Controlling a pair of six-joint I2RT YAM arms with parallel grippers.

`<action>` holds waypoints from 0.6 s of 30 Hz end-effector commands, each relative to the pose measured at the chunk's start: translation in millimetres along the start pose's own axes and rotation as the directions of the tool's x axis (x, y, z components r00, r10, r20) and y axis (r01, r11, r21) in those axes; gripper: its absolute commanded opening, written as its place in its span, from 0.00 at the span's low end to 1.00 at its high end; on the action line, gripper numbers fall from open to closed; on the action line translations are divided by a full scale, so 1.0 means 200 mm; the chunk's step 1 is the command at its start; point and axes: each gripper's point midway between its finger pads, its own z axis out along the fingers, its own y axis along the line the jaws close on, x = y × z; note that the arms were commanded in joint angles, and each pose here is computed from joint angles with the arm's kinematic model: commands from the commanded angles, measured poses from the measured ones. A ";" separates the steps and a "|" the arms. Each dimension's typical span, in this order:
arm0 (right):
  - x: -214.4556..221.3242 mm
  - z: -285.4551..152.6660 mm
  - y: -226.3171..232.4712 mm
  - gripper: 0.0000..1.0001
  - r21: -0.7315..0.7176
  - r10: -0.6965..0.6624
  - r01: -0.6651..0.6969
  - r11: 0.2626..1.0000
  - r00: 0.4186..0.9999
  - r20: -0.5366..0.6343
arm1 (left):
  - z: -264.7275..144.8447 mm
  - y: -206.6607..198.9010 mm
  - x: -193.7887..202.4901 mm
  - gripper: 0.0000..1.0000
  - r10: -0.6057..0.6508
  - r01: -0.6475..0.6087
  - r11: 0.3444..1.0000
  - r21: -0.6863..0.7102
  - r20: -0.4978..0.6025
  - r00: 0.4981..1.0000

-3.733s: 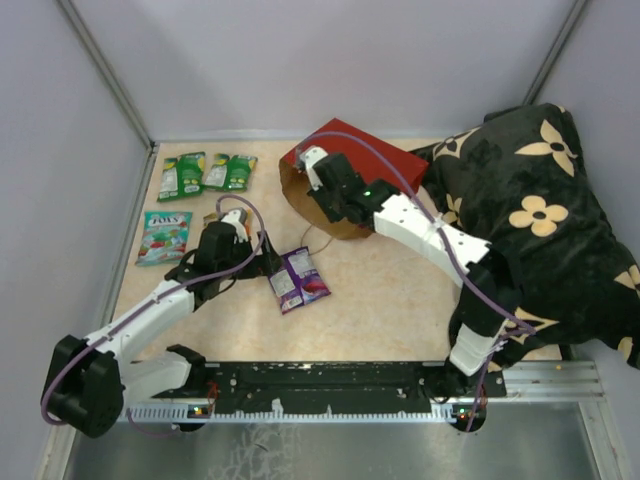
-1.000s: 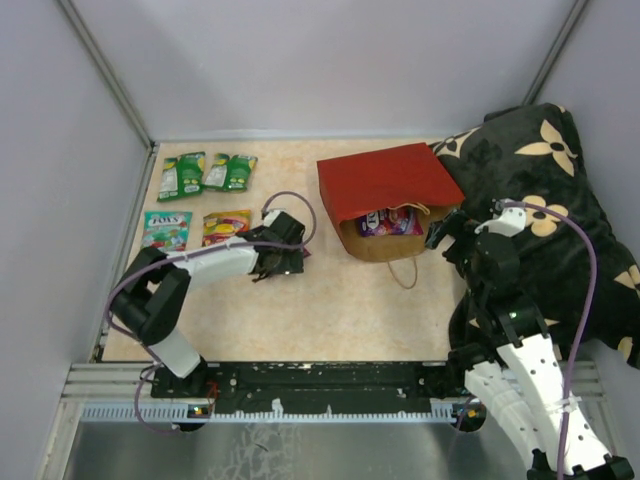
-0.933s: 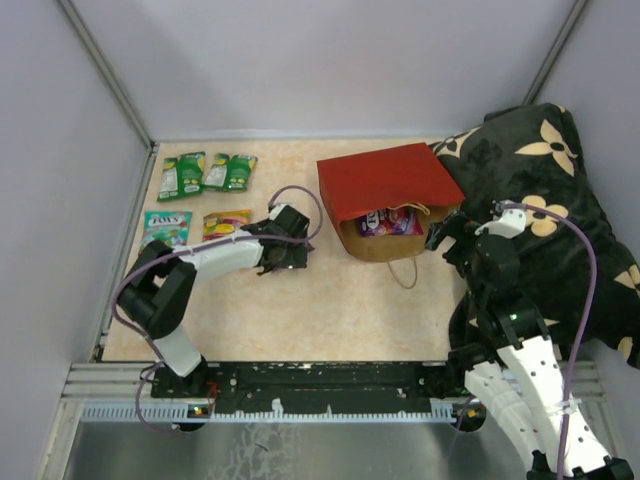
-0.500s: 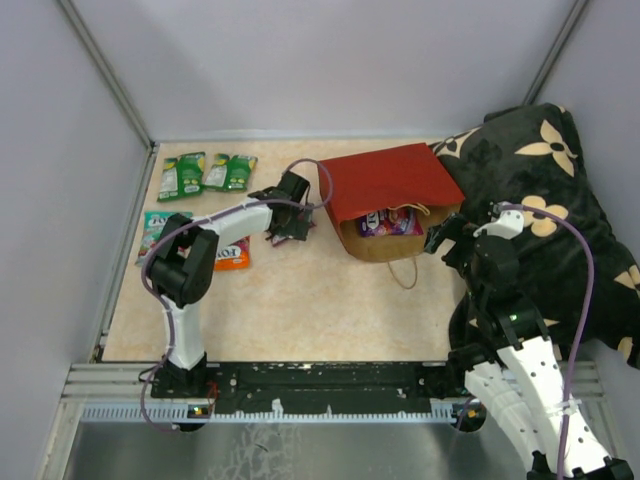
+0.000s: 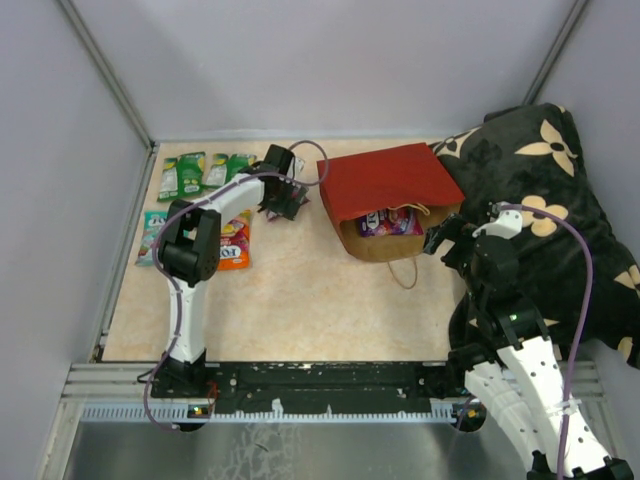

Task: Take the snacks out of the paper bag

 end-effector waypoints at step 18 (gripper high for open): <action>-0.08 0.00 0.08 0.99 -0.056 0.010 -0.008 0.998 0.999 0.035 | -0.01 -0.24 -0.06 0.97 0.361 -0.399 0.862 0.313 0.174 0.916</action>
